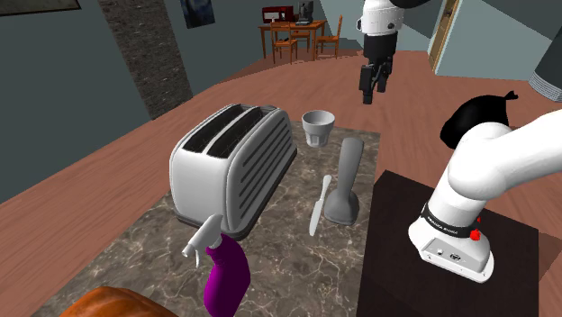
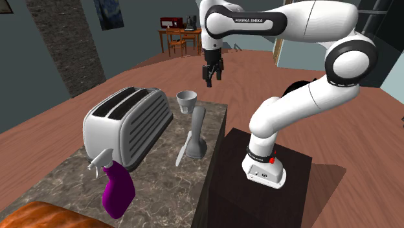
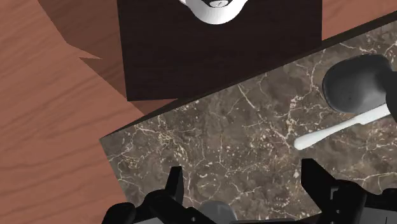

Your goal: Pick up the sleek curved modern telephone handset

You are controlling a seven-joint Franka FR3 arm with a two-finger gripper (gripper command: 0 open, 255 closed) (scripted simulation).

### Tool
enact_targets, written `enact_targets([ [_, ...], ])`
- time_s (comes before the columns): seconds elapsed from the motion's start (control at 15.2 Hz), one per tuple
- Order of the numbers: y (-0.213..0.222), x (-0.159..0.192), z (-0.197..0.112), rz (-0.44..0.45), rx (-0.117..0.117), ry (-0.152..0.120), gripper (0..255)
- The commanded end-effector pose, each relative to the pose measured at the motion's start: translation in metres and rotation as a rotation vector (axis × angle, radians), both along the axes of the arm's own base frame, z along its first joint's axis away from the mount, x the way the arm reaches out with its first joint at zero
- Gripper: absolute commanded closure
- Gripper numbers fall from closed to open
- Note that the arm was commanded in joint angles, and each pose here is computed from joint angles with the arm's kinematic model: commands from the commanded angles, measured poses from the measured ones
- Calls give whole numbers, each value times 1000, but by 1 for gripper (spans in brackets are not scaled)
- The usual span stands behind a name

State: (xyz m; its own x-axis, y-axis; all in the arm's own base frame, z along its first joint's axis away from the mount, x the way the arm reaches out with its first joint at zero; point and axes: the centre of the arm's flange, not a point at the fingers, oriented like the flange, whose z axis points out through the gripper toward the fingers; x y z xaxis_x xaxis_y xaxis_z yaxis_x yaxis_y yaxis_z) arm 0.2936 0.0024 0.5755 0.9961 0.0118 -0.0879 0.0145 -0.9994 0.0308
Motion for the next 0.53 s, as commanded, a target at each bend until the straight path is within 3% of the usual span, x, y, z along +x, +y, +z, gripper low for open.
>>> enact_targets([
  [0.0, 0, 0, 0, 0, 0, 0, 0],
  [0.46, 53, -41, -22, -388, 176, -37, 0],
])
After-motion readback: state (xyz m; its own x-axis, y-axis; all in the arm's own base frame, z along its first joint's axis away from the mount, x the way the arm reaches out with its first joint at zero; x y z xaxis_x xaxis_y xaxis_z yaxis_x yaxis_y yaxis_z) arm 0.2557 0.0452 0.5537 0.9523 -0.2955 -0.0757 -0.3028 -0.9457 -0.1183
